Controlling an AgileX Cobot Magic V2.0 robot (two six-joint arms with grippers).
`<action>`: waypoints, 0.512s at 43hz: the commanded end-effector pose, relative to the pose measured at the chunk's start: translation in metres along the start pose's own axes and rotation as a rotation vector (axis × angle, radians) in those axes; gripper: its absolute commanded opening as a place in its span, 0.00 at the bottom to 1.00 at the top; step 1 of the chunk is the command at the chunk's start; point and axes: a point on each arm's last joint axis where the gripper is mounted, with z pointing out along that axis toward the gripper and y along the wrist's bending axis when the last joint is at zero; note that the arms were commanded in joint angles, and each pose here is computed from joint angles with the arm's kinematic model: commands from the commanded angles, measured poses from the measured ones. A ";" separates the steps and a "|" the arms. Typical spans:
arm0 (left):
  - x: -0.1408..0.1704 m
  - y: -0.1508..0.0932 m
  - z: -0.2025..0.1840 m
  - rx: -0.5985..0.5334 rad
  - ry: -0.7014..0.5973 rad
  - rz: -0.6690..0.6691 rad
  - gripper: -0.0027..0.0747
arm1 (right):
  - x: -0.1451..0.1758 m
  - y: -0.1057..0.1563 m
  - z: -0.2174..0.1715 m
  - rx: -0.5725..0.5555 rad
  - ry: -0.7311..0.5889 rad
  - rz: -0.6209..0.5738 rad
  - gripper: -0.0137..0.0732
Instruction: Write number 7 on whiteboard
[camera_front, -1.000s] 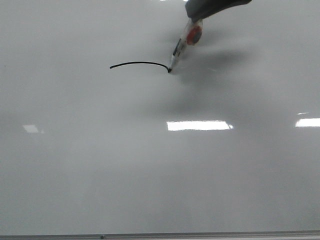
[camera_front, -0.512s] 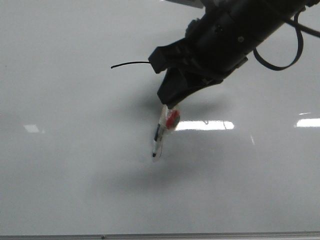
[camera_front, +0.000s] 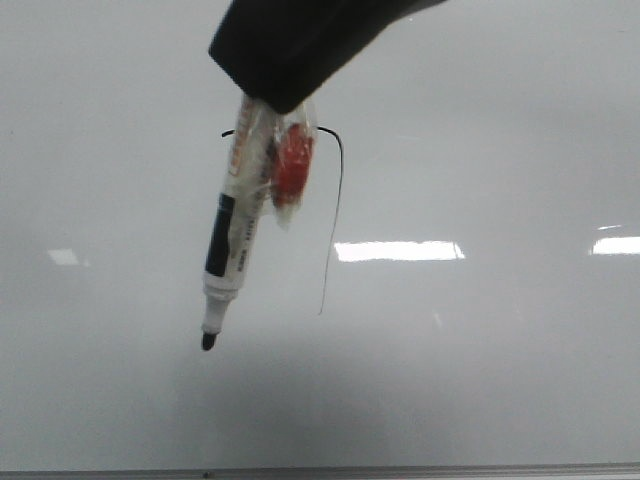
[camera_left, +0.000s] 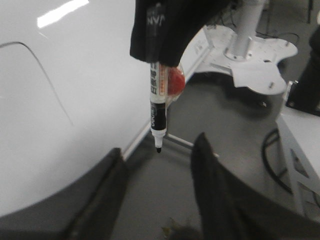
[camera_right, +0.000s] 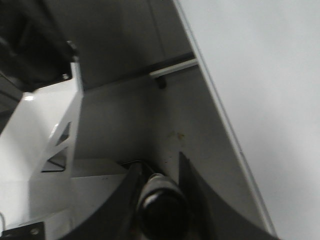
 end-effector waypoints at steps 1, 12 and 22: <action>-0.019 0.000 0.004 0.108 -0.010 -0.053 0.73 | -0.021 0.017 -0.022 -0.073 -0.100 -0.039 0.08; -0.034 0.003 0.010 0.198 -0.028 -0.002 0.61 | -0.033 0.028 -0.021 -0.211 -0.172 -0.026 0.08; -0.032 0.010 0.021 0.229 0.002 -0.041 0.60 | -0.037 0.034 -0.017 -0.277 -0.206 -0.025 0.08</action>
